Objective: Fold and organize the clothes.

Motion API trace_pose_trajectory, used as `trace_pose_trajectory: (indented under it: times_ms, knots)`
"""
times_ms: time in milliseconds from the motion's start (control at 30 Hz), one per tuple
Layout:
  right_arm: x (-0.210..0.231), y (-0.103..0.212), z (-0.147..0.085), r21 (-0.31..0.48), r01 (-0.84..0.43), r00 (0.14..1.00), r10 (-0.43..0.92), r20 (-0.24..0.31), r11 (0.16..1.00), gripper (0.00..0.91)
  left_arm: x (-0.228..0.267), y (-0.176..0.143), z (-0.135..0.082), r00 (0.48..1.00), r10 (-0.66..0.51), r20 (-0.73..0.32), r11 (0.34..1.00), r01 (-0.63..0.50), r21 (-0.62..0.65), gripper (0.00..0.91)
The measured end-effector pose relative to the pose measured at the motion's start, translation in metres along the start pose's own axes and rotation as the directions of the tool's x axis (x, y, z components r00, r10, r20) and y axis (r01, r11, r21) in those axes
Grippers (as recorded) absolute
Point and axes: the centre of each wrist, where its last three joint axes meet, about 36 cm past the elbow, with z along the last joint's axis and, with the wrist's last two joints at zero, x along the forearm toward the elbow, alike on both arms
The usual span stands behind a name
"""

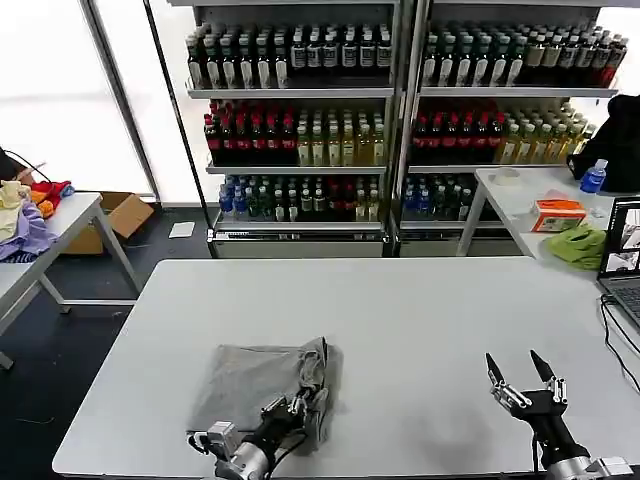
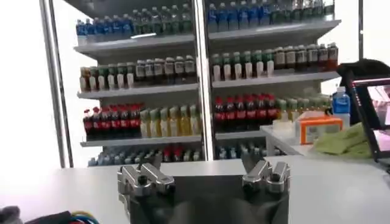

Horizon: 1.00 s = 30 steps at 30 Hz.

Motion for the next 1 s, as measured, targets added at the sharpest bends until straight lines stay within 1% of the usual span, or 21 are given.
trace_pose_trajectory:
  times_ms: [100,167,367,533,667,733,867,1000]
  knots:
    - [0.000,0.003,0.001,-0.003,0.007,1.000,-0.007,0.000,1.000,0.907,0.001,-0.003,-0.001,1.000,0.008,0.000,1.000,-0.008,-0.009,0.907]
    - [-0.001,0.003,0.000,-0.003,0.010,1.000,-0.010,0.000,1.000,0.907,0.004,-0.006,-0.005,1.000,0.016,0.008,1.000,-0.016,-0.015,0.907]
    - [-0.003,0.004,0.000,-0.009,0.012,1.000,-0.012,0.005,1.000,0.907,0.026,-0.011,-0.032,0.997,0.021,0.076,0.999,-0.018,-0.035,0.907]
    - [-0.006,0.006,0.001,-0.012,0.021,1.000,-0.021,0.005,1.000,0.907,0.051,-0.003,-0.057,0.989,-0.022,0.149,0.998,0.030,-0.052,0.907]
    - [-0.008,0.009,0.001,-0.013,0.031,1.000,-0.031,0.002,0.999,0.907,0.065,0.015,-0.072,0.975,-0.083,0.205,0.992,0.101,-0.081,0.907]
    - [-0.007,0.010,0.001,-0.013,0.035,0.999,-0.035,-0.001,0.999,0.907,0.068,0.028,-0.074,0.968,-0.126,0.218,0.984,0.151,-0.100,0.907]
    - [-0.007,0.010,0.002,-0.012,0.037,0.999,-0.037,-0.005,0.999,0.907,0.070,0.051,-0.064,0.958,-0.204,0.202,0.968,0.229,-0.106,0.907]
    - [-0.006,0.010,0.003,-0.011,0.037,0.999,-0.037,-0.010,0.999,0.907,0.067,0.065,-0.054,0.950,-0.249,0.188,0.956,0.273,-0.111,0.907]
